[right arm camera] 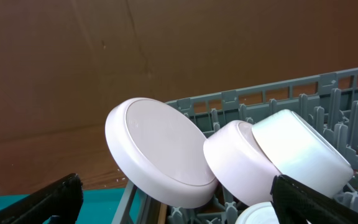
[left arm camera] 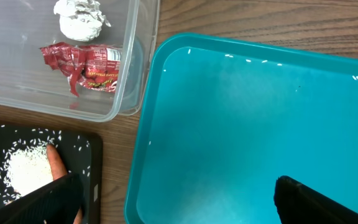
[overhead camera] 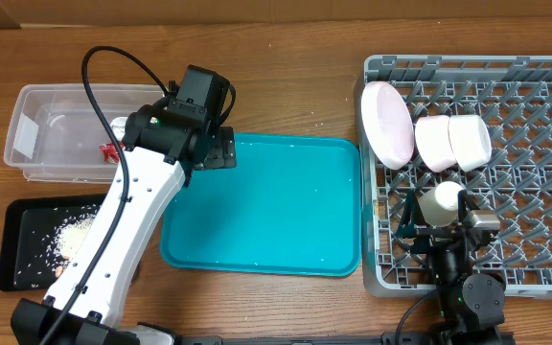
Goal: Sort waste into correct bins and load items into the dishwasher
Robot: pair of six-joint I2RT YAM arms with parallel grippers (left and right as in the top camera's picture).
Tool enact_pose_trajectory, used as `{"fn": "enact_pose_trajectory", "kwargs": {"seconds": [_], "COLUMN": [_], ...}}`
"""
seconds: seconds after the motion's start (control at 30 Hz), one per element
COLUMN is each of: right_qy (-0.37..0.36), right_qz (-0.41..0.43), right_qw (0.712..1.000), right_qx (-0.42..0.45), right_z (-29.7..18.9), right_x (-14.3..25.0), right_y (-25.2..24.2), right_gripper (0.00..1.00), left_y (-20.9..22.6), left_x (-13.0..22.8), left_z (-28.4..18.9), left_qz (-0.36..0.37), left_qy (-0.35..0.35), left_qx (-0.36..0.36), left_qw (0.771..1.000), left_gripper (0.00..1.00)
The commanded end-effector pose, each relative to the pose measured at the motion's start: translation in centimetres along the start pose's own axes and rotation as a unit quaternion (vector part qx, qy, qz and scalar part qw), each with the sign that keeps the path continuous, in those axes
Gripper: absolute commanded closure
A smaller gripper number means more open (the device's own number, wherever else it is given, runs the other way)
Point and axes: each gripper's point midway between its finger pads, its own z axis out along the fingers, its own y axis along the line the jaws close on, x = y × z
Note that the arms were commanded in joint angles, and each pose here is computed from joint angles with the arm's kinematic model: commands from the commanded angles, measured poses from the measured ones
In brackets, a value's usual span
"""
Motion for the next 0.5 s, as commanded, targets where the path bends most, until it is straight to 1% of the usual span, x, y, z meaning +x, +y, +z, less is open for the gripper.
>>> {"fn": "enact_pose_trajectory", "kwargs": {"seconds": [0.0, 0.3, 0.4, 0.47], "right_qy": [-0.002, -0.002, -0.002, -0.002], "right_qz": [0.004, 0.004, 0.004, 0.004], "right_qw": [1.000, 1.000, 1.000, 1.000], "right_qx": [0.000, 0.000, 0.000, 0.000], "right_z": [0.0, 0.0, 0.0, 0.0], "right_x": [0.1, 0.1, 0.1, 0.1], "right_y": [-0.1, -0.1, -0.1, -0.1], "right_gripper": [0.00, 0.00, 0.00, 0.00], "left_y": [0.2, 0.4, 1.1, 2.0], "left_x": [-0.2, -0.1, 0.5, 0.9], "left_z": [0.1, -0.2, -1.8, -3.6], "left_qz": [0.012, 0.019, 0.067, 0.098], "left_qy": [-0.003, -0.006, -0.015, -0.036], "left_qx": [-0.008, -0.011, -0.008, -0.003], "left_qw": [1.000, 1.000, 0.998, 0.995], "left_gripper": [0.00, 0.00, 0.00, 0.00]}}
